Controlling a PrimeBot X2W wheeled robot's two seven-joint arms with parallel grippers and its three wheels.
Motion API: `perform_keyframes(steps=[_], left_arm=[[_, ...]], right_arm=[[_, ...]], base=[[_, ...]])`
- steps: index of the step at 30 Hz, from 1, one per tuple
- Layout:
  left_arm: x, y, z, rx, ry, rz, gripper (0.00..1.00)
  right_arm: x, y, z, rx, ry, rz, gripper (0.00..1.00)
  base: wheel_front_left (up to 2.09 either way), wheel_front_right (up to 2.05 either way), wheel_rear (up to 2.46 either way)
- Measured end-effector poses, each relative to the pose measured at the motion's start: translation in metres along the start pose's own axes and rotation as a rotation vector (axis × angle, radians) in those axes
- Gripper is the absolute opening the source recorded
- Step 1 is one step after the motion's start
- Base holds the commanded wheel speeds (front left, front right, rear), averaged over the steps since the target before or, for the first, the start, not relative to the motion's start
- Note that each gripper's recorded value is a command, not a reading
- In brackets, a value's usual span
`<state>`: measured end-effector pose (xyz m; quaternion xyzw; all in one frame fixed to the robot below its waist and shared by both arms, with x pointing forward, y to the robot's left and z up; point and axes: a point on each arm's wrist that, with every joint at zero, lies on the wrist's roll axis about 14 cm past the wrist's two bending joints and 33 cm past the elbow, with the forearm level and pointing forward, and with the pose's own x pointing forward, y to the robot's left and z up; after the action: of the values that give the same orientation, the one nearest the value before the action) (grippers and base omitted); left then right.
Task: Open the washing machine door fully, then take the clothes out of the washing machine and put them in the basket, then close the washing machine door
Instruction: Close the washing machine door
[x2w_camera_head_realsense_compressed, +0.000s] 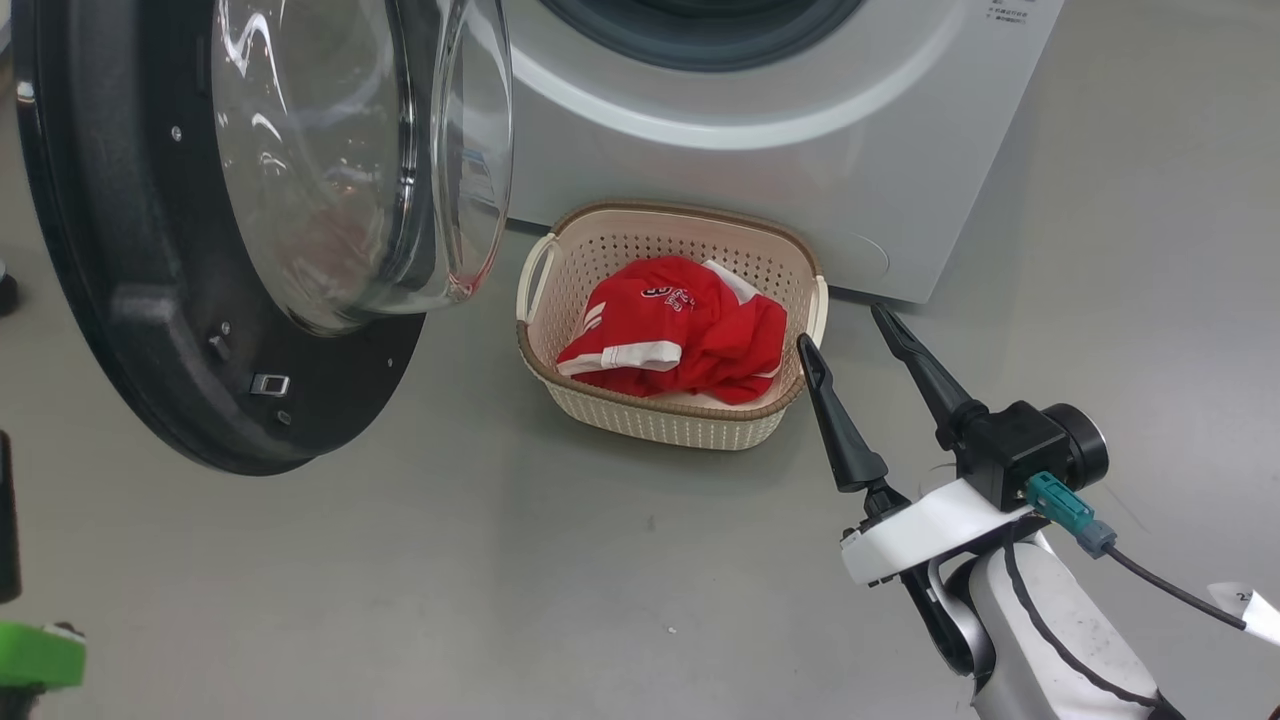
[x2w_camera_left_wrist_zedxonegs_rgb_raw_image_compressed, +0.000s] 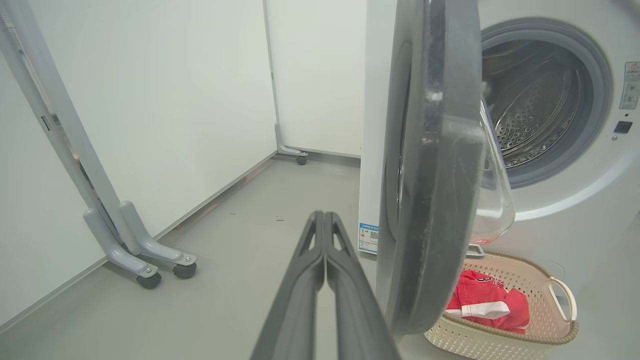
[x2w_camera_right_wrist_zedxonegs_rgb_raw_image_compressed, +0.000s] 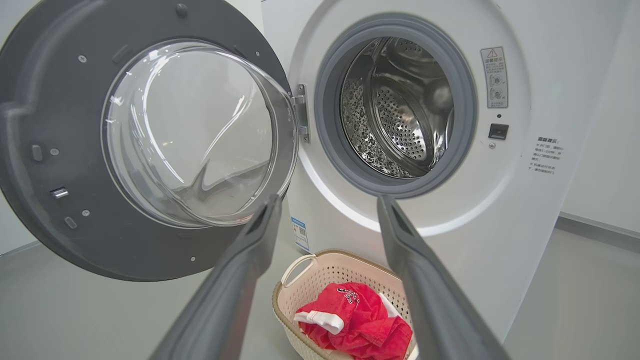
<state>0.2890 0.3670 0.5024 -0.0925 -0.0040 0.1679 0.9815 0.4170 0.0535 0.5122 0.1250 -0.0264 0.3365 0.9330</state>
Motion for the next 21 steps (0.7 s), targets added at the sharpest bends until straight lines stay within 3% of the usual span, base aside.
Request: perform_keyframes(steps=[6,12,21], left_arm=[[0.017,-0.002,0.029,-0.072,-0.082,-0.014,0.00],[0.033,0.003,0.053,-0.301,-0.134,0.011,0.00],[0.051,0.018,0.072,-0.765,-0.155,0.036,0.00]], right_arm=[[0.000,0.000,-0.002,0.003,0.004,0.001,1.00],[0.000,0.000,-0.003,0.005,0.007,0.002,1.00],[0.000,-0.002,-0.005,0.008,0.011,-0.002,1.00]], base=[[0.00,0.00,0.00],[0.00,0.00,0.00],[0.00,0.00,0.00]])
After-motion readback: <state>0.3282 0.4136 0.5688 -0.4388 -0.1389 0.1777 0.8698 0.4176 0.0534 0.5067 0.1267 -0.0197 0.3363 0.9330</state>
